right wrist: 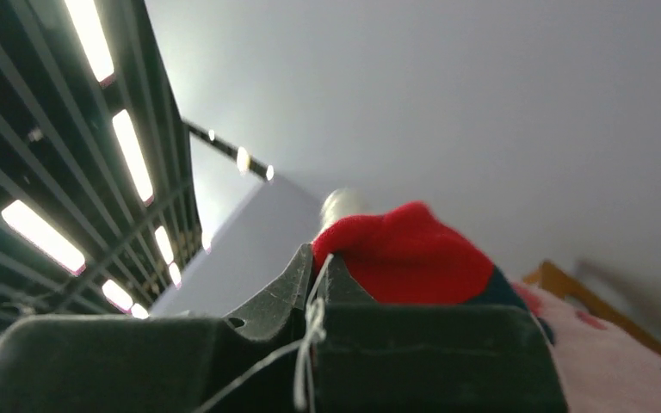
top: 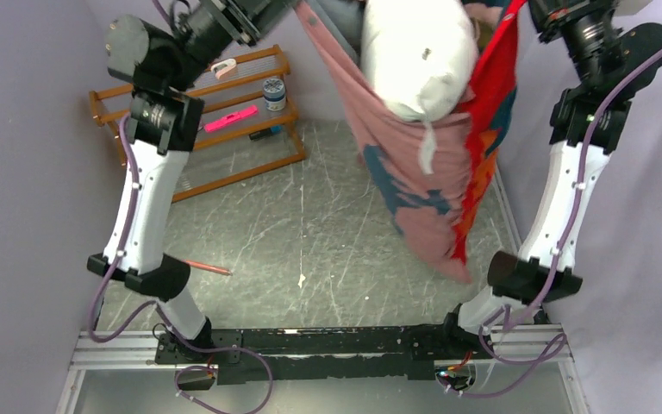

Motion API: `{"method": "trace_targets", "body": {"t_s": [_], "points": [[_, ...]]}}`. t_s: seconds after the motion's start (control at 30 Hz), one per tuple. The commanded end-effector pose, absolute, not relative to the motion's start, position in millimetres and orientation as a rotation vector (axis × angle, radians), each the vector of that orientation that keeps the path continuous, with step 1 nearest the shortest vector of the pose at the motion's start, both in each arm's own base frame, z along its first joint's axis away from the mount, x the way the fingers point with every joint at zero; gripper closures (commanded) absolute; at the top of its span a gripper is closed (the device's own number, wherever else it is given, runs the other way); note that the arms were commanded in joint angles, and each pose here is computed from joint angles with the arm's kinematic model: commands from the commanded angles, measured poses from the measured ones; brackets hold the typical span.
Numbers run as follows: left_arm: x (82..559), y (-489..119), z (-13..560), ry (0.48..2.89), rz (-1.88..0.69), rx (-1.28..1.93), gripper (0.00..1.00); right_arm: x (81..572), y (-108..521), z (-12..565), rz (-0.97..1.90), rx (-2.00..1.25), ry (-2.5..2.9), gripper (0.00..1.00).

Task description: Put the pillow into the pillowcase

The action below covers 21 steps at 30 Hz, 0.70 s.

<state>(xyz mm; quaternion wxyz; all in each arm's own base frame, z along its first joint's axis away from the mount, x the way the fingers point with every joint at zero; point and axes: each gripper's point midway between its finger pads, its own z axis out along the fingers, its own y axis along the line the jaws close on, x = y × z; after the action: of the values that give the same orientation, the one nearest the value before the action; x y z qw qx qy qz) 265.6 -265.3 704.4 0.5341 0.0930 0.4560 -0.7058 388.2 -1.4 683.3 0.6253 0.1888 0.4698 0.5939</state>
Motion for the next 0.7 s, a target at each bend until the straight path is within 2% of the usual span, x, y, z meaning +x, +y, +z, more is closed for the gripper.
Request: {"method": "trace_targets", "body": {"t_s": [0.0,0.07,0.13,0.3,0.4,0.5,0.67], "points": [[306,-201,740,0.888,-1.661,0.130,0.95,289,56,711,1.231,0.150,1.050,1.00],[328,-193,729,0.926,-1.650,0.117,0.95,278,52,730,1.172,0.133,0.978,1.00],[326,-195,719,0.960,-1.645,0.138,0.95,281,44,750,1.170,0.145,0.907,1.00],[259,-202,719,0.952,-1.637,0.201,0.95,321,9,774,1.337,0.265,0.743,1.00],[228,-199,728,0.920,-1.618,0.217,0.95,348,-3,764,1.355,0.299,0.766,1.00],[252,-195,732,0.965,-1.474,0.169,0.95,359,10,736,1.341,0.290,0.891,1.00],[297,-199,726,0.962,-1.515,0.132,0.95,364,57,682,1.275,0.182,1.123,1.00]]}}
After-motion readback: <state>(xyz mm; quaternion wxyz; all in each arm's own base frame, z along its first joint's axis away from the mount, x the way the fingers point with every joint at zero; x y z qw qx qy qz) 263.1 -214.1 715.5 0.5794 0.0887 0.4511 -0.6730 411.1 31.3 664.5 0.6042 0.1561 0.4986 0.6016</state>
